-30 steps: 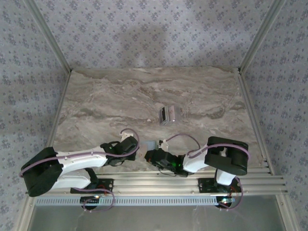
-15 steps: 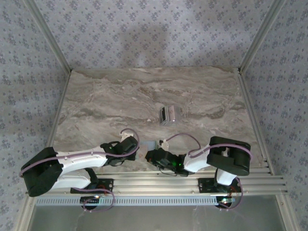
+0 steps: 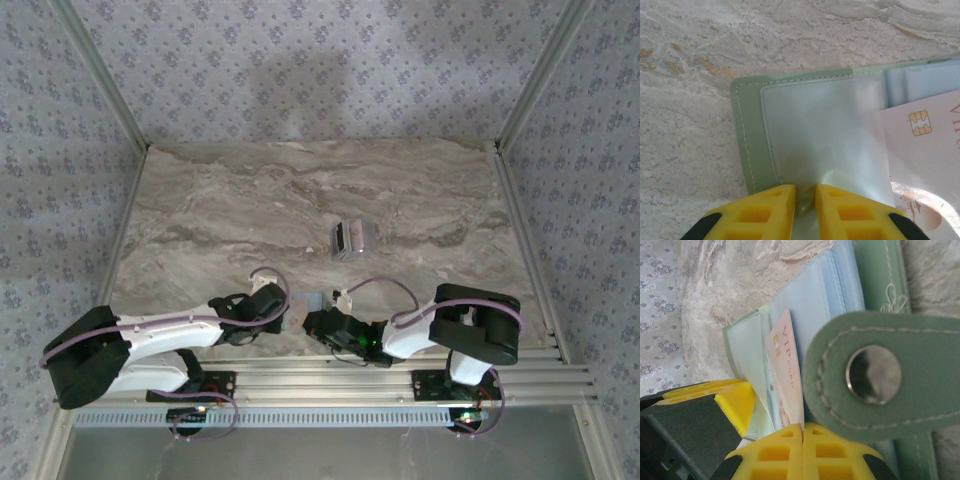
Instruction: Put the credit cards into the card holder
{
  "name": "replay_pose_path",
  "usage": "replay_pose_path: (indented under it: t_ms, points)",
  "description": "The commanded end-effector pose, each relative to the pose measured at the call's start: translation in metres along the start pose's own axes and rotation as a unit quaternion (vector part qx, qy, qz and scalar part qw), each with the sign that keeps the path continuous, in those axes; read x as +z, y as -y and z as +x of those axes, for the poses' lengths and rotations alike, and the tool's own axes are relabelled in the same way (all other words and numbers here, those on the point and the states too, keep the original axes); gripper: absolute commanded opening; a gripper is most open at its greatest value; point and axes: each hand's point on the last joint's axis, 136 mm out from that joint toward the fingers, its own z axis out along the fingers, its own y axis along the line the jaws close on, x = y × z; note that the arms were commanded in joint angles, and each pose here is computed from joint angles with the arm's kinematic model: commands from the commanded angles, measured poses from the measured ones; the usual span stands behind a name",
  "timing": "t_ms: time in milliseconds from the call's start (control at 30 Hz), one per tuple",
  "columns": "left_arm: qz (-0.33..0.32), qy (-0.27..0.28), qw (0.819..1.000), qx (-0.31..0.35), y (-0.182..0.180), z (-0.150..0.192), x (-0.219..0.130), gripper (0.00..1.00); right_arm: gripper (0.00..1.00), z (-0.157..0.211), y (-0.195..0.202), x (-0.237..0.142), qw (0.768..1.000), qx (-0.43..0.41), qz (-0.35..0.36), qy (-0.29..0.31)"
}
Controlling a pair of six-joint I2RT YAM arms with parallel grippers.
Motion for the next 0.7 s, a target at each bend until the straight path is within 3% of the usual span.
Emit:
replay_pose_path:
  t_ms: [0,667]
  points:
    - [0.003,-0.048,0.999,0.001,-0.006,0.029,0.011,0.2,0.0,-0.011,0.041,0.002,0.997,-0.014,0.067,0.032]
    - [0.004,-0.053,0.999,0.002,-0.006,0.033,0.014,0.2,0.0,-0.008,0.027,0.014,0.998,-0.005,0.043,0.041]
